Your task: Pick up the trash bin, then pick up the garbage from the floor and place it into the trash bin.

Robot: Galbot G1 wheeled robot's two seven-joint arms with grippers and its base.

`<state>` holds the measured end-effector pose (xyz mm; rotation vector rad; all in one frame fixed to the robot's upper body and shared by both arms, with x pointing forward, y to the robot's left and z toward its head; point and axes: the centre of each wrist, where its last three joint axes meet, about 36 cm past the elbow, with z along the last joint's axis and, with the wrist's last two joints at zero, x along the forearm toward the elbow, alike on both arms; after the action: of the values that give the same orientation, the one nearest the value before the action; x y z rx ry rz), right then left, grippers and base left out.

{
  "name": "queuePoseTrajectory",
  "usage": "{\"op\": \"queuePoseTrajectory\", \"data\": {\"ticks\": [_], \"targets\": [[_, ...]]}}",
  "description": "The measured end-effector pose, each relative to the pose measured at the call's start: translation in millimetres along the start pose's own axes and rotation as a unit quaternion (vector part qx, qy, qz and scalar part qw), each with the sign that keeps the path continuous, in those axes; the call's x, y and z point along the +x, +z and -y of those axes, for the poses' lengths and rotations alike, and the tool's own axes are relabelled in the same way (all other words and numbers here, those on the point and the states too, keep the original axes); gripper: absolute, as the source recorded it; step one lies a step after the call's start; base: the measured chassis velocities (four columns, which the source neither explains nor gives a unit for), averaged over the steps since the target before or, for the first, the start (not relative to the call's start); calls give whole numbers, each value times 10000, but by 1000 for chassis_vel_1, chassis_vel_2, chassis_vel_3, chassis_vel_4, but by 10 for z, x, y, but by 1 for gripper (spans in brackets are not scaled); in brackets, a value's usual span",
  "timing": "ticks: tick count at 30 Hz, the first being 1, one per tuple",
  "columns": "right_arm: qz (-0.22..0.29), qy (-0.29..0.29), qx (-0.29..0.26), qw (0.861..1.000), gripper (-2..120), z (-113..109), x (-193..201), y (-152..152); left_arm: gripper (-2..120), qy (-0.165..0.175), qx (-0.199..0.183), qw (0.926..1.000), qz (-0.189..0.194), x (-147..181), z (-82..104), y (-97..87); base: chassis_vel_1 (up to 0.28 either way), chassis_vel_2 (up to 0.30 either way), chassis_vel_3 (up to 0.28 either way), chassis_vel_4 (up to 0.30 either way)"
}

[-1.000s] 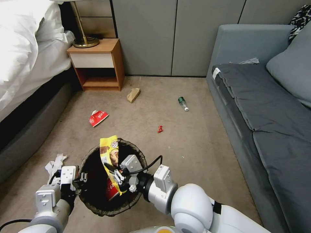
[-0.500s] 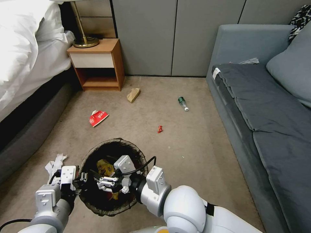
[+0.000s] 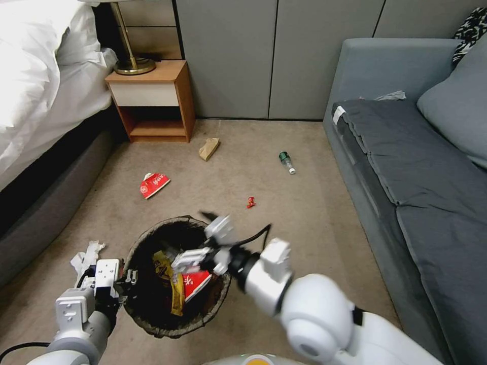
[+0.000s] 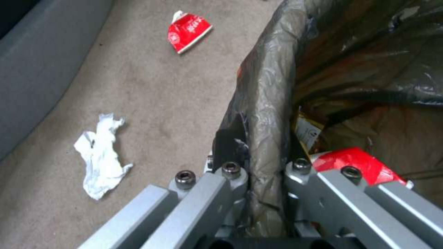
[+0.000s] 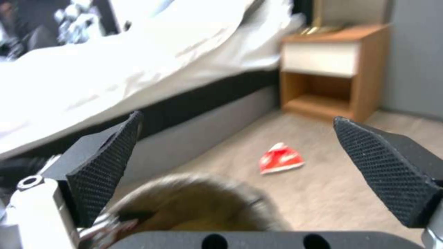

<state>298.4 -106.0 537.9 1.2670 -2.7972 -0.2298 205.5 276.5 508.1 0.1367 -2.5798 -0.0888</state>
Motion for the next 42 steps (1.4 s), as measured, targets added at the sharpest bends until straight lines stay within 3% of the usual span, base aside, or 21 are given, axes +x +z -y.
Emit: {"op": "queuePoseTrajectory", "data": {"ticks": [6, 12, 15, 16, 18, 19, 21, 31, 42], "targets": [[548, 922, 137, 9941, 100, 207, 404, -119, 1, 52, 39, 9999, 87, -27, -6, -50, 0, 0, 0, 0], [646, 1789, 367, 9811, 100, 347, 626, -94, 1, 81, 67, 9999, 136, -42, -10, -80, 0, 0, 0, 0], [521, 2742, 873, 9563, 100, 531, 782, 0, 1, 83, 79, 9998, 150, -45, -10, -86, 0, 0, 0, 0], [521, 2742, 873, 9563, 100, 531, 782, 0, 1, 83, 79, 9998, 150, -45, -10, -86, 0, 0, 0, 0], [438, 3187, 1182, 9394, 100, 622, 913, 108, 1, 84, 83, 9998, 157, -46, -10, -89, 0, 0, 0, 0], [438, 3187, 1182, 9394, 100, 622, 913, 108, 1, 84, 83, 9998, 157, -46, -10, -89, 0, 0, 0, 0], [315, 3520, 1412, 9248, 100, 645, 1076, 282, 1, 83, 86, 9998, 167, -49, -10, -93, 0, 0, 0, 0], [21, 3997, 1101, 9100, 100, 410, 1288, 610, 1, 78, 103, 9997, 225, -60, -9, -114, 0, 0, 0, 0], [-34, 4285, 1132, 8964, 100, 370, 1422, 808, 1, -10, 209, 9988, 446, -102, 2, -197, 0, 0, 0, 0]]}}
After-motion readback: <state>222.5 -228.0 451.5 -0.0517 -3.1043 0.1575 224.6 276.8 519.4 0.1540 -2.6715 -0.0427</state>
